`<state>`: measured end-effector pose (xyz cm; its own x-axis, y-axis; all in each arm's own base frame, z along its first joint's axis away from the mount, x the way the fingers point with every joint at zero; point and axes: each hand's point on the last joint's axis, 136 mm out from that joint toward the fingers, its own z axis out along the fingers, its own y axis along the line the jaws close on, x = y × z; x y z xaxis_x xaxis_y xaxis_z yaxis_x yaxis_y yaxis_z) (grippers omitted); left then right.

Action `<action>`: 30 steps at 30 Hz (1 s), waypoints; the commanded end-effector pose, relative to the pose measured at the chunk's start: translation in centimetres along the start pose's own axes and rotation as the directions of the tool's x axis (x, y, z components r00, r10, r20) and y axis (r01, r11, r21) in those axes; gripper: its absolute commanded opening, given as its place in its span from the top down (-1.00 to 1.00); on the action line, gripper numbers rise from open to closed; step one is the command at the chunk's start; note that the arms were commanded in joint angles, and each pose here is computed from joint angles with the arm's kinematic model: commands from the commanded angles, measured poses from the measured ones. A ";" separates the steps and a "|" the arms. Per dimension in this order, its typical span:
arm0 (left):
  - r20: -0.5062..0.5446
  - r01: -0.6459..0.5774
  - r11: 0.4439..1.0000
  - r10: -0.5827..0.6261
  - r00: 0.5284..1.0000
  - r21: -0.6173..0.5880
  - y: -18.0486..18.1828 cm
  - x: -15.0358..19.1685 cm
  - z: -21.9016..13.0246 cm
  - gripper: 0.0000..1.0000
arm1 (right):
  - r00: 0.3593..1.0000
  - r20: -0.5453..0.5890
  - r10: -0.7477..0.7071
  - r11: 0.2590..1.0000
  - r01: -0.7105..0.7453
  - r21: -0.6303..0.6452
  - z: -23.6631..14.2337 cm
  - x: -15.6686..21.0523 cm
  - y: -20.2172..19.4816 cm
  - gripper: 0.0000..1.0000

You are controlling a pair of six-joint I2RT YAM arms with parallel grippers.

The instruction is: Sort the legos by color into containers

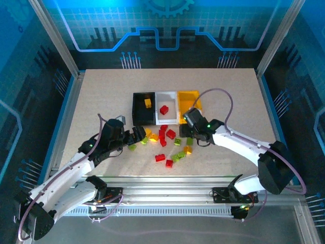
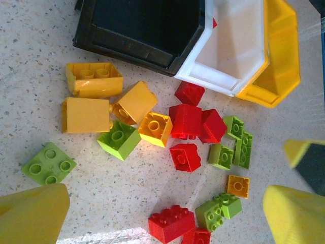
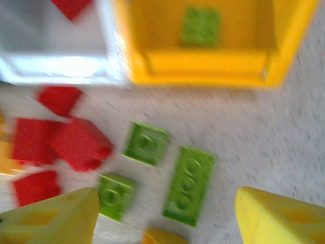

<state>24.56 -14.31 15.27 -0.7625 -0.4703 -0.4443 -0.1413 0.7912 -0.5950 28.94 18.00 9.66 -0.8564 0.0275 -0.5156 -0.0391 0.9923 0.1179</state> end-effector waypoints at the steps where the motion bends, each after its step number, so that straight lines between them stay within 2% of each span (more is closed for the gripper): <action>1: -0.008 0.015 1.000 -0.015 1.000 0.001 0.2 0.3 0.4 -0.98 | 0.994 -0.028 0.110 0.994 -0.109 0.030 1.4 1.0 -1.6 -0.44; 10: -0.019 0.016 1.000 -0.016 1.000 -0.016 0.7 0.7 0.7 -0.98 | 0.992 -0.107 0.066 0.997 -0.060 0.058 5.1 2.4 -1.1 -0.41; 15: -0.021 0.018 1.000 -0.018 1.000 -0.014 0.7 0.7 0.8 -0.98 | 0.988 -0.151 0.043 0.988 -0.020 0.154 6.2 2.7 -2.1 -0.33; 18: -0.019 0.018 1.000 -0.018 1.000 -0.015 0.7 0.6 0.8 -0.98 | 0.984 -0.174 0.040 0.982 -0.007 0.190 6.7 3.3 -2.9 -0.20; 25: -0.019 0.015 1.000 -0.015 1.000 -0.024 1.0 0.6 0.9 -0.98 | 0.978 -0.194 0.075 0.979 -0.036 0.199 7.1 4.1 -4.4 0.24; 30: -0.020 0.005 1.000 -0.006 1.000 -0.024 0.8 0.5 0.7 -0.98 | 0.996 -0.080 0.043 0.991 -0.032 0.132 4.3 1.0 -3.9 0.44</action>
<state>24.47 -14.27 14.33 -0.7710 -0.4702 -0.4295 -0.1588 0.7950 -0.5854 29.74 15.38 2.31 -0.9293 0.0624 -0.3640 0.0627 0.9980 0.0111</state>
